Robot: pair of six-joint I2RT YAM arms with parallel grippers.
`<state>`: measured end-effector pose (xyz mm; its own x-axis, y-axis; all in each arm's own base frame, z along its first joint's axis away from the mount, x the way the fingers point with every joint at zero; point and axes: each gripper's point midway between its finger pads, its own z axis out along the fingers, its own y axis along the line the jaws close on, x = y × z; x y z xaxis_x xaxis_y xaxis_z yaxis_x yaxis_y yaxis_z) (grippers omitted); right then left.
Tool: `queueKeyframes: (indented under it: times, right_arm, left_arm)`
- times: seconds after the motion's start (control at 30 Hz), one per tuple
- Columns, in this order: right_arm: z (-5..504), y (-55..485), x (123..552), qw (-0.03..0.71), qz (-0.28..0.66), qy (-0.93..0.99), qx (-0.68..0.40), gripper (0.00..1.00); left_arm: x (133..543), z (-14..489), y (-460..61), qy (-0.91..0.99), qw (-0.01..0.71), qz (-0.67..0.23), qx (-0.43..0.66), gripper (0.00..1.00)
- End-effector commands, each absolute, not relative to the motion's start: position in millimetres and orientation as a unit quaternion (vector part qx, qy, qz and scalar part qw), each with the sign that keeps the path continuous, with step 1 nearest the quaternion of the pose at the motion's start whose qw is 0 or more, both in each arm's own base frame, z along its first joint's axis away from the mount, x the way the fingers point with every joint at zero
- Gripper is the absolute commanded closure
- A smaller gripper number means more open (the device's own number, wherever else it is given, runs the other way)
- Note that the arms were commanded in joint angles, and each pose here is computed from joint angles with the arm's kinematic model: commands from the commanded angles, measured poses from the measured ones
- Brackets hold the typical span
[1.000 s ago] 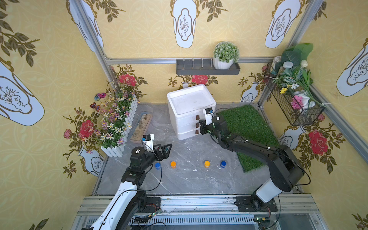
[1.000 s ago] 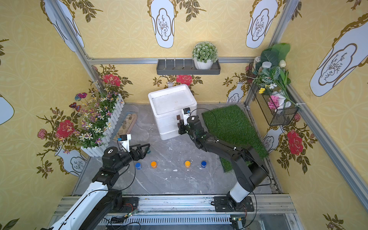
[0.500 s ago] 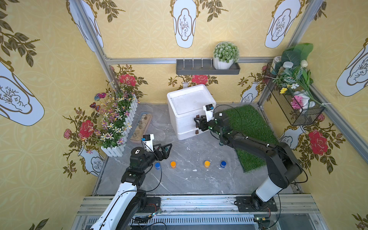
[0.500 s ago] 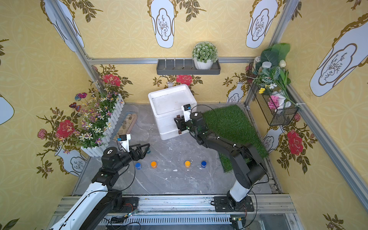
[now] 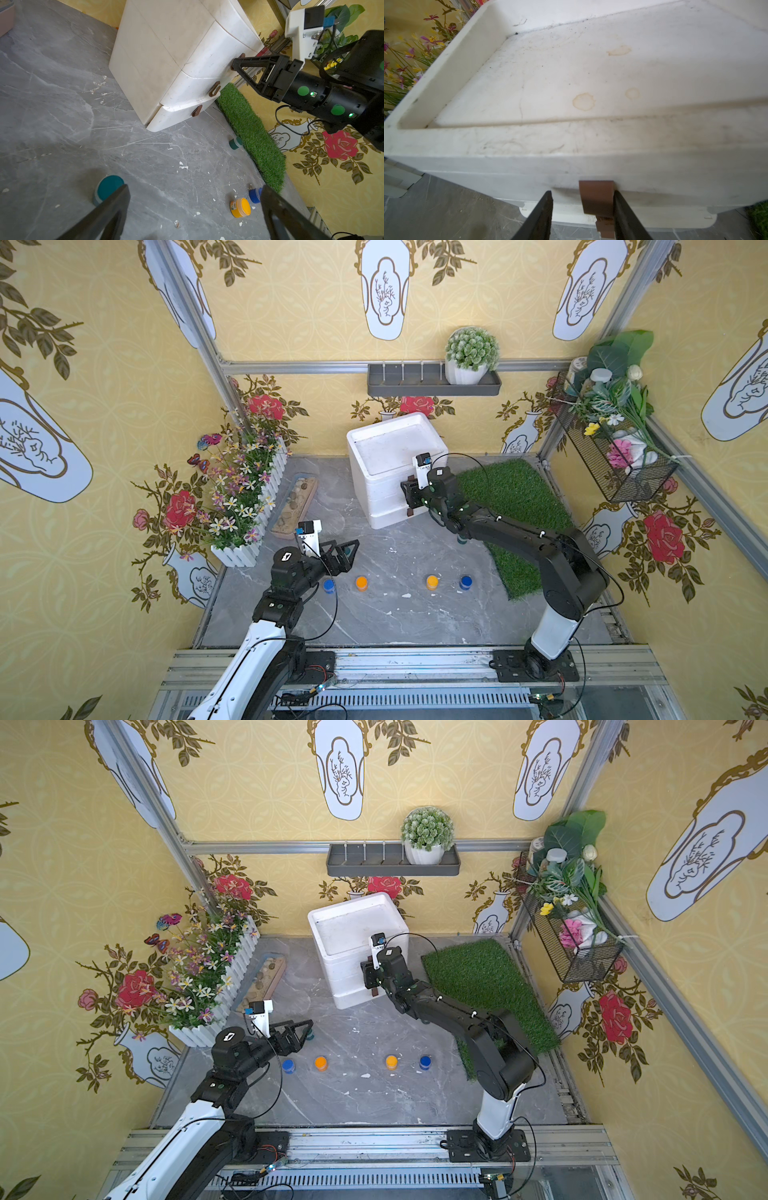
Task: Put the paint cans in the drawer according to color
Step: Open the drawer in the storage box.
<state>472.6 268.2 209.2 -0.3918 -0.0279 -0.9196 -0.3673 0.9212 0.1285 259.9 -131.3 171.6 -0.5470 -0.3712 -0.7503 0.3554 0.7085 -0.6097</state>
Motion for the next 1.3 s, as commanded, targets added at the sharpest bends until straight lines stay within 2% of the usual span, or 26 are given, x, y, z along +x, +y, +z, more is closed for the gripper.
queueKeyframes:
  times: [0.0, 0.07, 0.17, 0.5, 0.73, 1.07, 1.27]
  right_arm:
    - [220.9, 263.2, 481.2, 0.566, 0.135, 0.809, -0.085, 0.52]
    - [222.3, 265.1, 482.4, 0.57, 0.128, 0.808, -0.079, 0.53]
    - [223.6, 266.0, 485.3, 0.574, 0.116, 0.807, -0.07, 0.6]
    - [231.3, 264.2, 479.6, 0.582, 0.121, 0.8, -0.083, 1.0]
    - [230.3, 254.1, 458.2, 0.583, 0.147, 0.794, -0.09, 1.0]
    - [207.0, 233.8, 397.1, 0.56, 0.188, 0.799, -0.112, 1.0]
    - [210.7, 225.8, 370.7, 0.565, 0.193, 0.794, -0.116, 1.0]
  left_arm:
    - [258.7, 173.9, -132.9, 0.79, 0.476, -0.387, 0.0, 0.0]
    - [258.5, 174.1, -133.0, 0.79, 0.476, -0.387, 0.0, 0.0]
    - [257.9, 174.4, -132.8, 0.79, 0.475, -0.387, 0.0, 0.0]
    - [255.2, 177.1, -132.6, 0.788, 0.478, -0.388, 0.001, 0.0]
    - [254.2, 178.0, -132.1, 0.787, 0.479, -0.389, 0.001, 0.0]
    - [251.7, 181.5, -132.8, 0.783, 0.482, -0.393, 0.003, 0.0]
    - [250.2, 183.9, -134.9, 0.779, 0.481, -0.402, 0.006, 0.0]
